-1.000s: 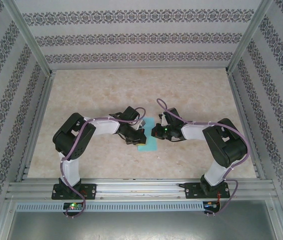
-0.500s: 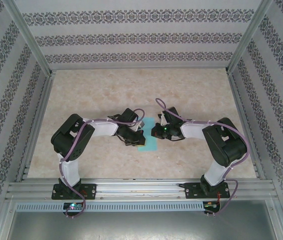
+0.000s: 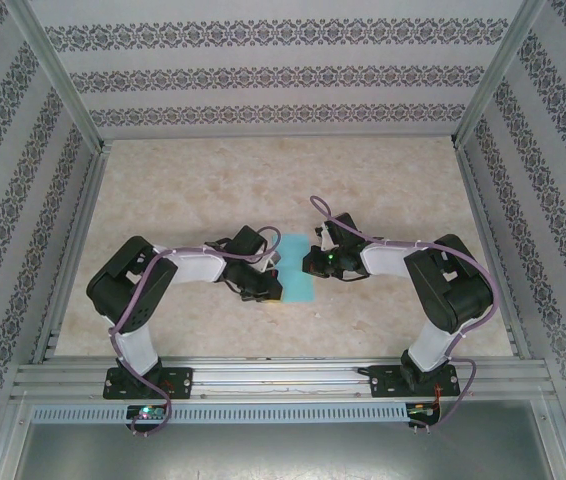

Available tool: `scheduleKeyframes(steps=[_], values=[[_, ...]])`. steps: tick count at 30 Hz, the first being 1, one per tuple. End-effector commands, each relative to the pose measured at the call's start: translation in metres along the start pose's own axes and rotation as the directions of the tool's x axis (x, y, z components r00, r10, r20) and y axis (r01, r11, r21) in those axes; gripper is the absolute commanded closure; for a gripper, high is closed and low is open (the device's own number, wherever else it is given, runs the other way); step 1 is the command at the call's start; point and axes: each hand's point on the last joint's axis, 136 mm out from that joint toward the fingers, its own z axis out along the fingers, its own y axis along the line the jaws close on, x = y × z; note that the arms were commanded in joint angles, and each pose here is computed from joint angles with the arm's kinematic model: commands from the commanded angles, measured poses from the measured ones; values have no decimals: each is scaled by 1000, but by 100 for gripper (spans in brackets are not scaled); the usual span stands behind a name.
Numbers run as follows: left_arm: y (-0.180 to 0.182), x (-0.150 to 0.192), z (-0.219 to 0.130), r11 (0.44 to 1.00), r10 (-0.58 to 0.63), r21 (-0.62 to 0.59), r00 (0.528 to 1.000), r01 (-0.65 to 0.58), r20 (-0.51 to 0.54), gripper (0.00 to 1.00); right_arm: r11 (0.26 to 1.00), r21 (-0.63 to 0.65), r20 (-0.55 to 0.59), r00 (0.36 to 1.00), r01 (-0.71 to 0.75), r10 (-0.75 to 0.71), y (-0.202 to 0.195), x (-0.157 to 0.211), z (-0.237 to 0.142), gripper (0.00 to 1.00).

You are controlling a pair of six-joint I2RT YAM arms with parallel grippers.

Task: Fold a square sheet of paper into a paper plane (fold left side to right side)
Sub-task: Fold the triangle a second time at the center of the table.

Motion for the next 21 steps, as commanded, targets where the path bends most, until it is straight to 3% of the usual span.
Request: scheduleKeyframes(steps=[1,8,11,16,21], values=[[28,35,3,993,-86,-90,992,78,-89,95,977,203,-52,996,-59,71,-55,21,4,100],[18,29,-6,996,-61,-69,997,57,-55,95,993,113,-40,999,-24,29,-26,10,-1,100],[1,14,-21,999,-27,-22,1000,27,4,86,1000,23,-9,1000,3,-3,4,-3,-10,99],[-17,-14,-53,1000,14,18,993,-17,119,66,998,-47,99,994,48,-44,33,-26,-40,74],[-14,-41,-68,999,13,30,981,-19,193,54,997,-16,212,975,77,-72,31,-35,-69,48]])
